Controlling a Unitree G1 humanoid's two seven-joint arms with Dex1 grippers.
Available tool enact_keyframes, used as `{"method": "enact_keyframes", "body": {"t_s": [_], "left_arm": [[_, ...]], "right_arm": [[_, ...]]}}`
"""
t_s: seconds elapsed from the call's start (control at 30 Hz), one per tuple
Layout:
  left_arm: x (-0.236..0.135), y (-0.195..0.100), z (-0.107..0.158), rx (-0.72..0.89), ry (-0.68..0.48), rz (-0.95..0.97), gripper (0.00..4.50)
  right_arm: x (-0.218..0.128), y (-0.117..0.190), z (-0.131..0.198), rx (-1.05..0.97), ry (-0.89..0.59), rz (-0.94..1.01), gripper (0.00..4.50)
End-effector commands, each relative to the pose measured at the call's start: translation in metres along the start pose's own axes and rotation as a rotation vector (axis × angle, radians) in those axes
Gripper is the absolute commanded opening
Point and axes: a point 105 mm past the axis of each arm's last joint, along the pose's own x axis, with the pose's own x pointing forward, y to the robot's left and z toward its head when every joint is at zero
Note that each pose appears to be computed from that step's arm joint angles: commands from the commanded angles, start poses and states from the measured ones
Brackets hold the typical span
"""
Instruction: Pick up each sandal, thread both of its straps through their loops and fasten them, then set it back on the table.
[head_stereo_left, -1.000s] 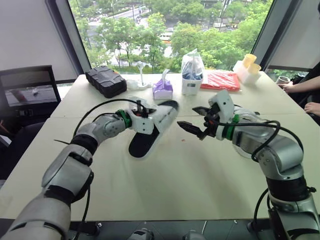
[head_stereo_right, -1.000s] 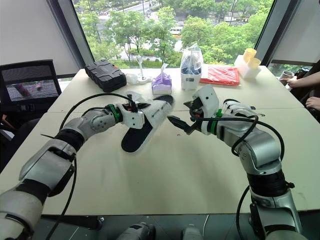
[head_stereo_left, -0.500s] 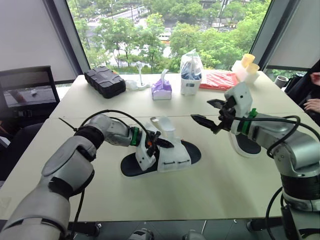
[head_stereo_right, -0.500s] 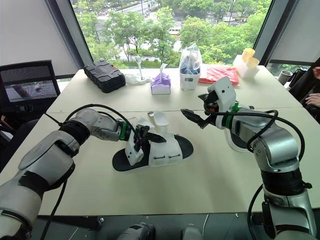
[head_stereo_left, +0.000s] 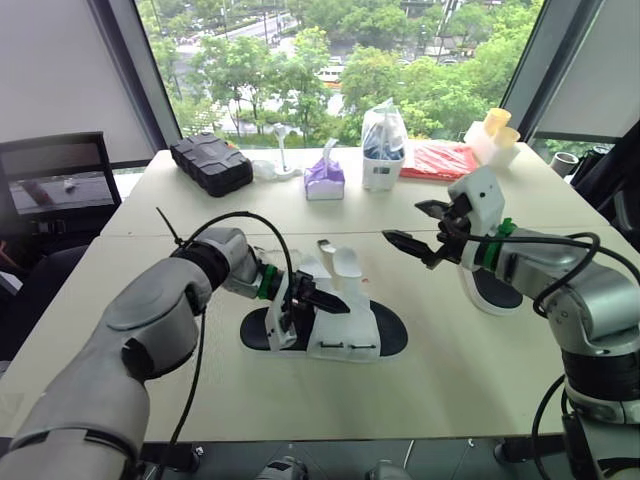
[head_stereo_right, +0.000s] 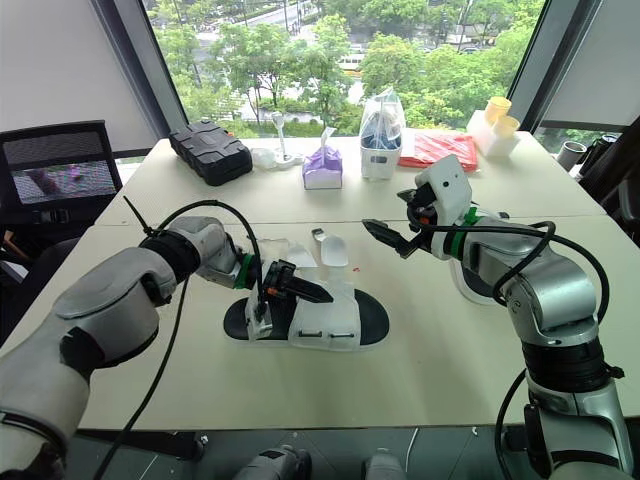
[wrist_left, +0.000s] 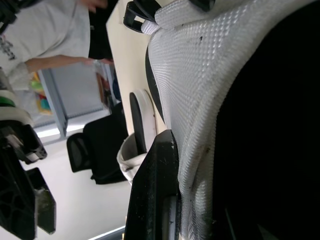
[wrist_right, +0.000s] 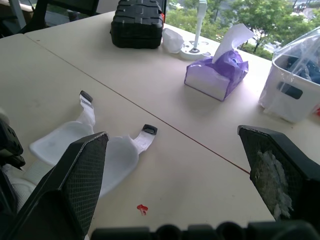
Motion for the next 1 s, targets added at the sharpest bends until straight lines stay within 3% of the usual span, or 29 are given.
{"method": "enact_keyframes", "body": {"t_s": [0.03,0.13,0.17,0.2,0.43,1.0], "left_arm": [[-0.001,0.007,-0.003,0.022,-0.012,0.024,0.05],[-0.001,0.003,-0.003,0.01,-0.01,0.013,0.05],[-0.001,0.003,-0.003,0.011,-0.01,0.015,0.74],[-0.002,0.004,-0.002,0.002,-0.013,0.022,1.03],[-0.01,-0.016,0.007,-0.032,-0.025,-0.049,4.44],[-0.105,-0.027,0.012,-0.323,0.29,-0.137,4.44]], "right_arm": [[-0.003,0.004,0.009,-0.029,-0.037,0.0,4.5],[-0.003,0.004,0.009,-0.027,-0.035,-0.001,4.5],[-0.003,0.004,0.009,-0.027,-0.035,-0.001,4.5],[-0.003,0.004,0.008,-0.027,-0.034,-0.001,4.5],[-0.001,0.005,0.006,-0.025,-0.03,0.001,4.5],[0.008,0.01,0.003,-0.03,-0.034,0.037,4.5]]}}
